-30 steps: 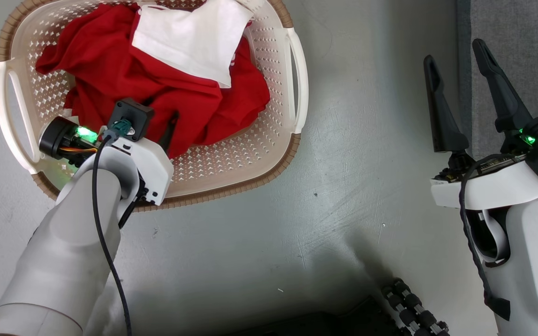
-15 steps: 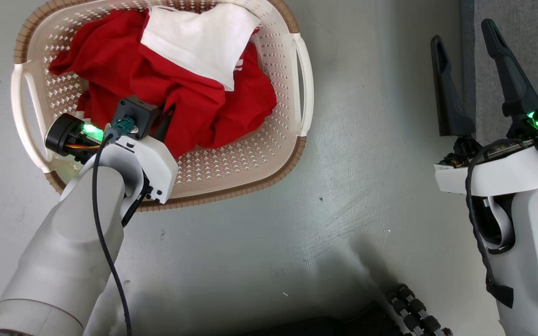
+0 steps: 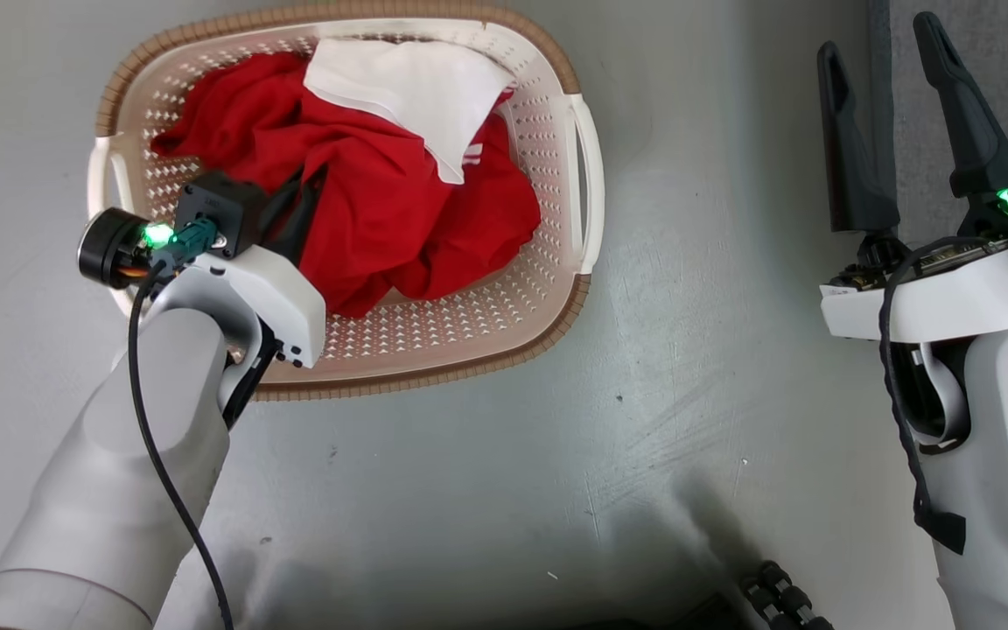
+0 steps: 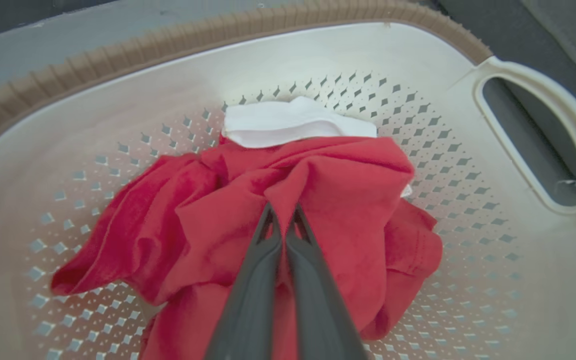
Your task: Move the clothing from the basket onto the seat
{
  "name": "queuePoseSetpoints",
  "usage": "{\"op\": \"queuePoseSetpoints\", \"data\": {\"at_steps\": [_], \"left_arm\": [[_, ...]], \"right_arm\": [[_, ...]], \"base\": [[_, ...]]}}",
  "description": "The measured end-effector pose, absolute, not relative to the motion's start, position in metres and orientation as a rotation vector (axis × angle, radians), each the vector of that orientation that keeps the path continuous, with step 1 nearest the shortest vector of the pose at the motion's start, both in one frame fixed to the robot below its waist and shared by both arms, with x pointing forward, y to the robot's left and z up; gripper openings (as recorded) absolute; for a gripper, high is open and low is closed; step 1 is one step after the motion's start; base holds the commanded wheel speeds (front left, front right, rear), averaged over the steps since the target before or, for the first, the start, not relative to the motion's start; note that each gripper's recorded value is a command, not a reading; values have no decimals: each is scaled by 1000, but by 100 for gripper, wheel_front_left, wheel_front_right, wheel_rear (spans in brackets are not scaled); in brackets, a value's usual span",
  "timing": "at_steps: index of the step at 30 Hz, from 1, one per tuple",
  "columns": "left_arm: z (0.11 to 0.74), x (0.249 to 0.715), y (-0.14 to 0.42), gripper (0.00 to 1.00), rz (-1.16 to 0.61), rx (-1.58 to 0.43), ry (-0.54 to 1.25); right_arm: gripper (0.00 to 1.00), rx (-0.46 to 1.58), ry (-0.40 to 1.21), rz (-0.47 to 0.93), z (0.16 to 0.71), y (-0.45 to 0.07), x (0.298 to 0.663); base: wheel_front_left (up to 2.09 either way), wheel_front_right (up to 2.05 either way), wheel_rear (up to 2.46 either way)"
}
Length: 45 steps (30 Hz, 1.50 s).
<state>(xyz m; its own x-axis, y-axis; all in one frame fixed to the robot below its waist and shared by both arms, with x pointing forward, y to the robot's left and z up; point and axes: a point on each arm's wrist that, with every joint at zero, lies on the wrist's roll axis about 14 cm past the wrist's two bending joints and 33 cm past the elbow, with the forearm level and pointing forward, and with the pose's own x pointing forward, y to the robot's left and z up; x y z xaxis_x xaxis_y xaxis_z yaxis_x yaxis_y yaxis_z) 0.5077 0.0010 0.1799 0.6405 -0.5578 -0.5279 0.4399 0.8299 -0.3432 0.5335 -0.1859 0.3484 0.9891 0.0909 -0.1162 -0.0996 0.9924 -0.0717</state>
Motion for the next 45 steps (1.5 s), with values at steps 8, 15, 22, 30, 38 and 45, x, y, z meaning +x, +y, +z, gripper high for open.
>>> {"op": "queuePoseSetpoints", "data": {"at_steps": [8, 15, 22, 30, 38, 45], "left_arm": [[205, 504, 13, 0, -518, -245, 629], [234, 504, 25, 0, -477, -275, 579], [280, 513, 40, 0, -422, -319, 469], [323, 510, 58, 0, -374, -342, 374], [366, 490, 68, 0, -360, -345, 296], [403, 470, 75, 0, -352, -342, 226]], "right_arm": [[100, -76, 52, 108, 374, -180, 541], [100, -72, 10, 120, 397, -173, 543], [100, -92, -35, 149, 422, -162, 543], [100, -93, -69, 166, 446, -154, 535], [100, -82, -67, 174, 462, -149, 512], [100, -75, -83, 203, 481, -138, 489]], "base": [[0, 0, 0], [0, 0, 0], [0, 0, 0], [0, 0, 0], [0, 0, 0], [0, 0, 0]]}}
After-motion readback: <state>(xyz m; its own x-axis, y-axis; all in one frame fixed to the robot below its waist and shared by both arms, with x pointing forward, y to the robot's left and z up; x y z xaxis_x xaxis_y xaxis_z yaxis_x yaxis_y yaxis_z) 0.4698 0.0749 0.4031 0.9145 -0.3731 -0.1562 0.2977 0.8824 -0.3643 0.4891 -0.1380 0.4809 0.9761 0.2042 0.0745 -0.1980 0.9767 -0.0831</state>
